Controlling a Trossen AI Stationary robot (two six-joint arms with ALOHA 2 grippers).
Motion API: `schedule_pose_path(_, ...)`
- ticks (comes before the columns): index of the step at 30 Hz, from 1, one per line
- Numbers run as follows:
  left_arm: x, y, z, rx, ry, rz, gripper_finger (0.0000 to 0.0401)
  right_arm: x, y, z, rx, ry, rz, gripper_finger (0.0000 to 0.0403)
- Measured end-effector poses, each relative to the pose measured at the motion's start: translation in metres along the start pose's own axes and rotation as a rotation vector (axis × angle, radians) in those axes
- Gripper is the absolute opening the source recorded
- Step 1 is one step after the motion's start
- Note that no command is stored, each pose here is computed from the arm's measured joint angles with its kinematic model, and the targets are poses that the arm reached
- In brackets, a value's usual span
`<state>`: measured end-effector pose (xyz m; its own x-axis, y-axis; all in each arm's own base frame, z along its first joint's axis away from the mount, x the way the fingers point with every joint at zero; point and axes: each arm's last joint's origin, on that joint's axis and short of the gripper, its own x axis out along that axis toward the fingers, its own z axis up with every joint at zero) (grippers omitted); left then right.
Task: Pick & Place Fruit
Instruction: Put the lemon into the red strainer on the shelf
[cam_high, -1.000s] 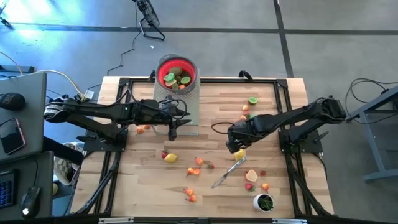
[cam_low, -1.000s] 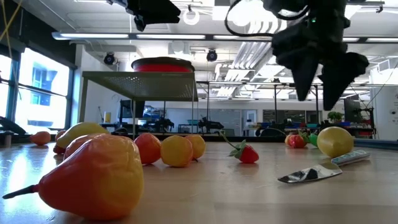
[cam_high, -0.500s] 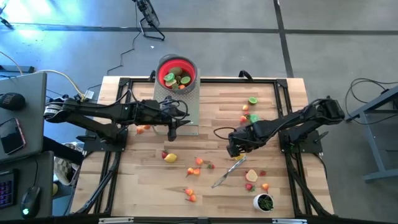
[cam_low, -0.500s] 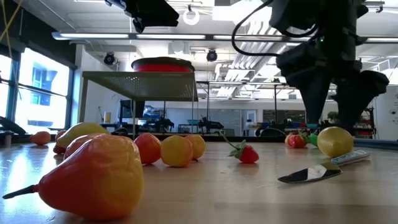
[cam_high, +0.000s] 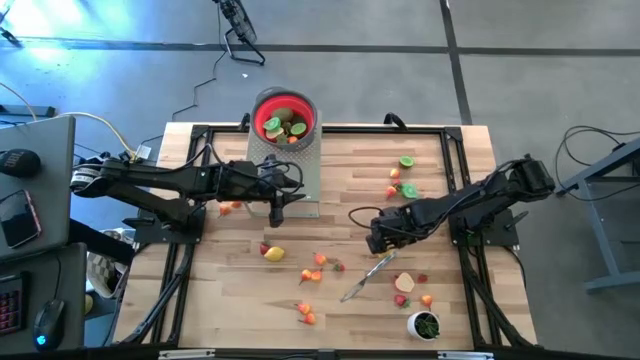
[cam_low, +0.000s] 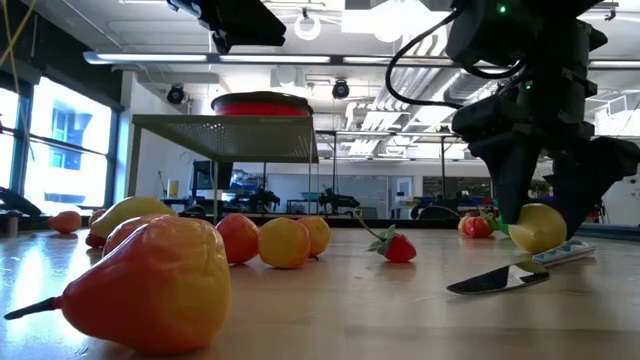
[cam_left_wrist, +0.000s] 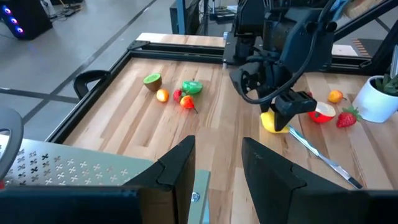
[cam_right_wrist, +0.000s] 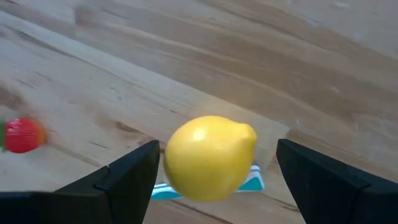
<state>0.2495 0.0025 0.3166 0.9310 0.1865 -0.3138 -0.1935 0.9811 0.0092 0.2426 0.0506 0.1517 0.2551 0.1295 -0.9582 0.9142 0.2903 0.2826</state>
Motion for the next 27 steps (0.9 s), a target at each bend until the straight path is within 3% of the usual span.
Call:
schedule_pose_path(19,0.0,0.0,-0.001,-0.002,0.007,0.0,0.0126,0.021,0.005,0.002,-0.028,0.023,-0.018,0.0316)
schedule_pose_path(27,0.0,0.0,-0.001,-0.002,0.007,0.0,0.0126,0.02,0.004,0.001,-0.027,0.025,-0.026,0.028)
